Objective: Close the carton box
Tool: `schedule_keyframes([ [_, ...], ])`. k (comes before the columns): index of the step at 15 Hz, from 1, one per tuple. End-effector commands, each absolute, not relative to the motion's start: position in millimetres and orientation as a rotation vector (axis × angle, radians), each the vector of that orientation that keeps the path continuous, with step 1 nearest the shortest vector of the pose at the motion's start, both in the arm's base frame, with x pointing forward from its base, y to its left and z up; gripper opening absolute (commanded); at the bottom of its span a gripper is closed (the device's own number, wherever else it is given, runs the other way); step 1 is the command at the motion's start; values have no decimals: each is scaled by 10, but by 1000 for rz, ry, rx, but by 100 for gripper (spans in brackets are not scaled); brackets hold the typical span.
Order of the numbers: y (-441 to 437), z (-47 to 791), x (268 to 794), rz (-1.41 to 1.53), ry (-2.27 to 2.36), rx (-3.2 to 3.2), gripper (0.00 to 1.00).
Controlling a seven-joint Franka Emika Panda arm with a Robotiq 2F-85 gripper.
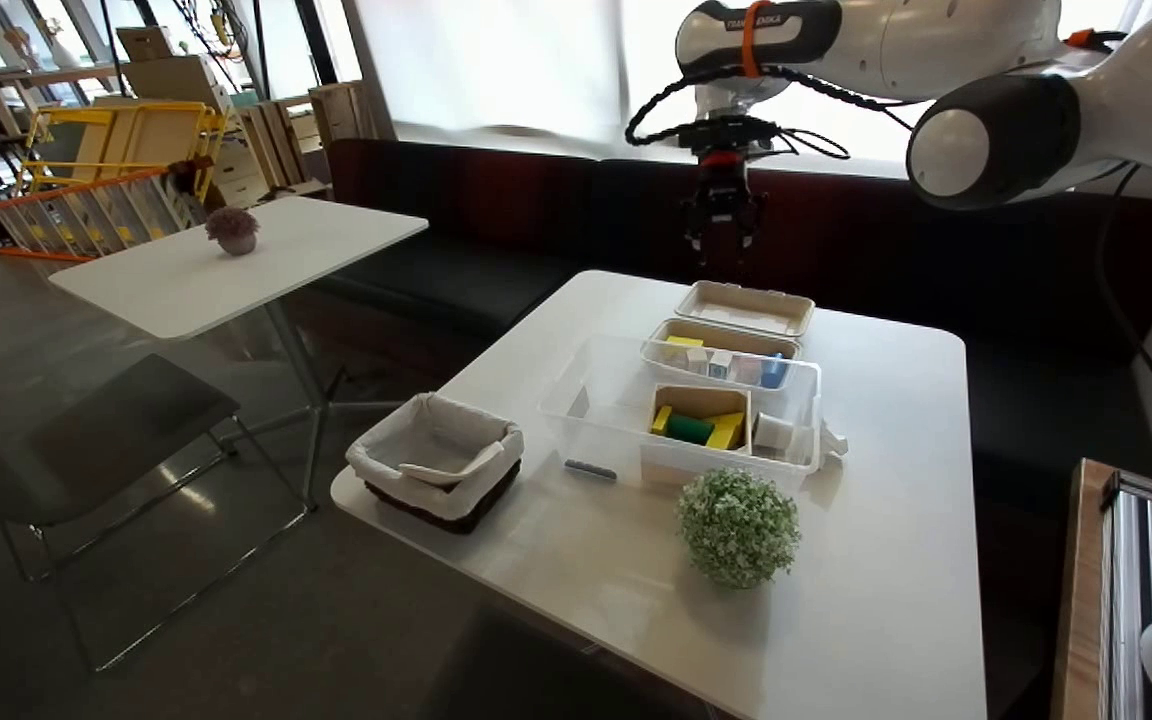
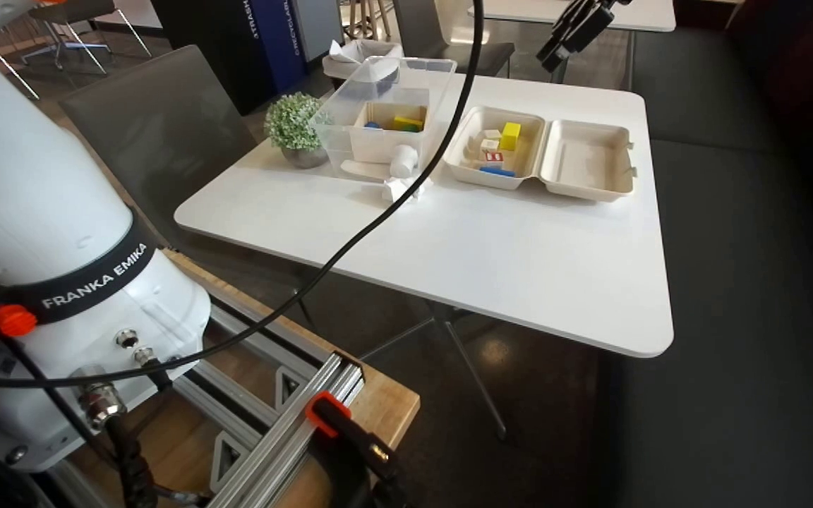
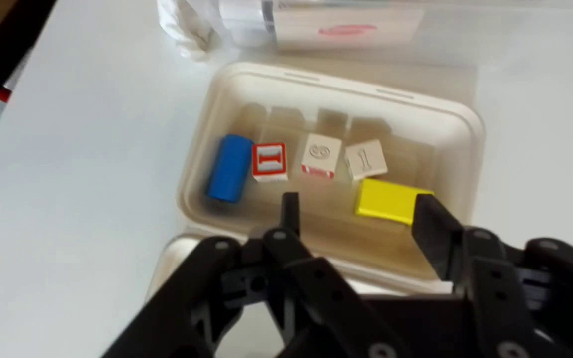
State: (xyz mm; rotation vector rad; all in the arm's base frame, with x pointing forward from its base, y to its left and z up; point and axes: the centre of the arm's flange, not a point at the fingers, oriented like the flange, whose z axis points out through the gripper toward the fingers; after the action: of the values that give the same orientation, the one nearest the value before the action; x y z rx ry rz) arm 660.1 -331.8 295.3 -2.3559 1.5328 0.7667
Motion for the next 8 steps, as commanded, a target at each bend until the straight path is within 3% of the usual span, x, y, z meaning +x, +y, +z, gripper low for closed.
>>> schedule_keyframes([
  [1,-3595,3053,6869,490,1659,-2337,91],
  [2,-3665,3087,6902,407,1685,-2336,99],
  [3,-3762,3109,6959,314,1711,-2330,100],
  [4,-3880,3123,7012,217,1735,-2315,100],
  [5,-3693,3168,6844,325,1674,-2341,96],
  [8,-3813,3177,6867,234,1702,-2326,100],
])
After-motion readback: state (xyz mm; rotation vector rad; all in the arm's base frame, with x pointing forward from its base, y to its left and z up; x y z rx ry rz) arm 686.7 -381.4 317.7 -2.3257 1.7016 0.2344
